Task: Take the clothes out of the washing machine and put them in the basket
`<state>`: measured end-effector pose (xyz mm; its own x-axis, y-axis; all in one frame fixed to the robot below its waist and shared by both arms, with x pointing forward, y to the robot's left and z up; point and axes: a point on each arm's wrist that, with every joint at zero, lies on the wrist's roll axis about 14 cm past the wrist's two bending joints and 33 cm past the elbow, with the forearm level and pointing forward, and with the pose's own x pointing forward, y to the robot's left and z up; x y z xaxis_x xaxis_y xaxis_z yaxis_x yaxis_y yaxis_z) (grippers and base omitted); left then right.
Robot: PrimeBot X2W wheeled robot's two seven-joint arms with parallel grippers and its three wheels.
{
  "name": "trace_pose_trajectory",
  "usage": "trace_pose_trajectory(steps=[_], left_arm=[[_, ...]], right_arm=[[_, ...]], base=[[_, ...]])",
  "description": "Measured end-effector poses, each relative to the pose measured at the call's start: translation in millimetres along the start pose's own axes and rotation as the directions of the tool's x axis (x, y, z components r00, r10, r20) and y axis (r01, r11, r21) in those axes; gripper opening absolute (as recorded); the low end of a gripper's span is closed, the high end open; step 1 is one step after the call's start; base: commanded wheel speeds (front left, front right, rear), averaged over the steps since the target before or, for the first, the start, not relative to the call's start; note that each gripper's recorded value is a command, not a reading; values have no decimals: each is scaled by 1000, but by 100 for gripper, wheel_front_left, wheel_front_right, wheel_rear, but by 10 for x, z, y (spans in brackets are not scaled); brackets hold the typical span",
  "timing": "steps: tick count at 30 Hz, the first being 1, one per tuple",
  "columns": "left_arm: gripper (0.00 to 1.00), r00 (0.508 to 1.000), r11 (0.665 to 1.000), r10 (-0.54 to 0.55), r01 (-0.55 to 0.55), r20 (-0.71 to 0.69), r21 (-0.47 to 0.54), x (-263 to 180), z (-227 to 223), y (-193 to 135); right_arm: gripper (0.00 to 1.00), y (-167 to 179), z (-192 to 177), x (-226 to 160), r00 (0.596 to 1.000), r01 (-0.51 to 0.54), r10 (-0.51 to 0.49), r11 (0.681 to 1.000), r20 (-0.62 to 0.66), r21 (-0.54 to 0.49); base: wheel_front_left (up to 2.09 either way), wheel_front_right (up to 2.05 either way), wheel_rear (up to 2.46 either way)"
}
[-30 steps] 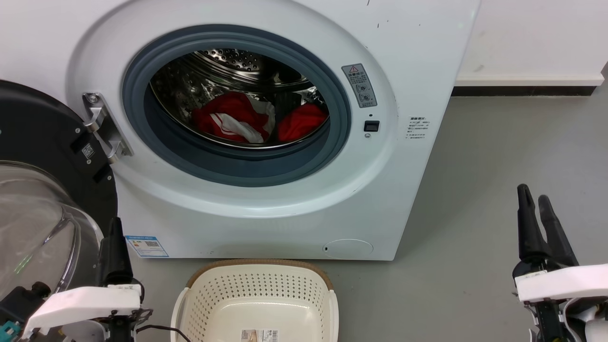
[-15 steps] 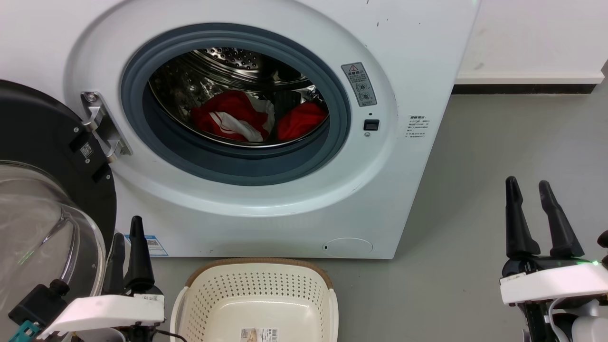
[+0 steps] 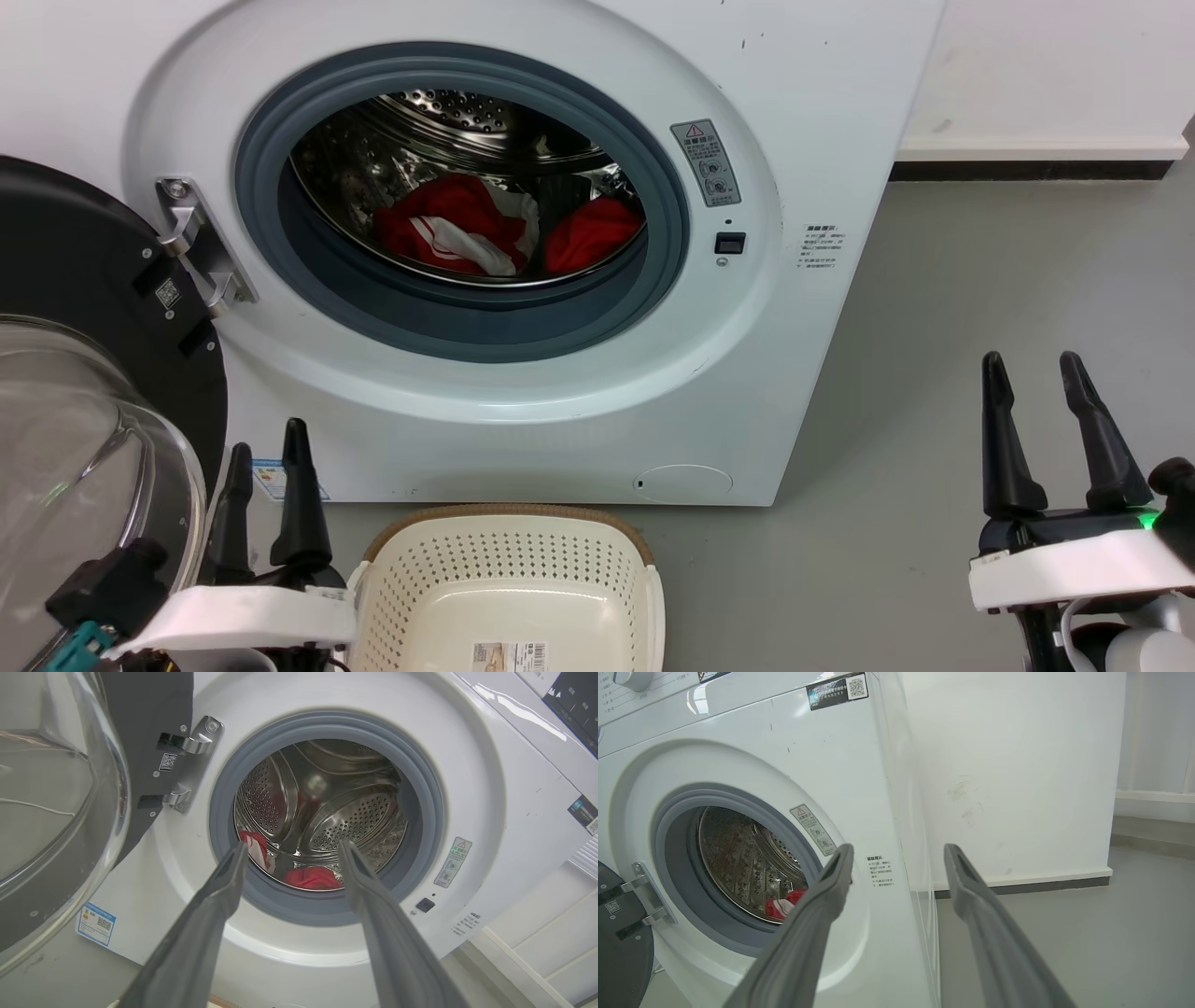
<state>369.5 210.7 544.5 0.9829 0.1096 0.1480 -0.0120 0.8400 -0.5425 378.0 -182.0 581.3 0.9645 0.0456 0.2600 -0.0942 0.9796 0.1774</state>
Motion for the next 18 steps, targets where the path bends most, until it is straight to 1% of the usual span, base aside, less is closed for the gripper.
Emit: trace_pose_trajectory(steps=[5, 6, 7, 8, 10, 14, 18], left_arm=[[100, 999, 995, -39, 40, -13, 89, -16, -53, -113], [100, 999, 995, -39, 40, -13, 89, -16, -53, -113], [100, 998, 990, -54, 56, -20, 128, -19, -78, -158], [100, 998, 990, -54, 56, -20, 128, -19, -78, -158], [100, 997, 983, -72, 76, -27, 165, -26, -113, -216], [100, 996, 980, -79, 84, -34, 183, -39, -147, -243], [100, 994, 965, -94, 105, -59, 239, -79, -234, -268]], right_arm=[[100, 24, -20, -28, 1000, -13, 13, 998, -5, -66], [100, 24, -20, -28, 1000, -13, 13, 998, -5, -66], [100, 31, -28, -38, 1000, -18, 17, 996, -8, -93], [100, 31, -28, -38, 1000, -18, 17, 996, -8, -93], [100, 23, -42, -58, 1000, -18, 17, 993, -11, -114], [100, 20, -88, -92, 1000, -20, 17, 991, -24, -133], [100, 32, -269, -180, 997, -31, 20, 990, -80, -138]], base=[[0, 0, 0], [0, 0, 0], [0, 0, 0], [0, 0, 0], [0, 0, 0], [0, 0, 0], [0, 0, 0]])
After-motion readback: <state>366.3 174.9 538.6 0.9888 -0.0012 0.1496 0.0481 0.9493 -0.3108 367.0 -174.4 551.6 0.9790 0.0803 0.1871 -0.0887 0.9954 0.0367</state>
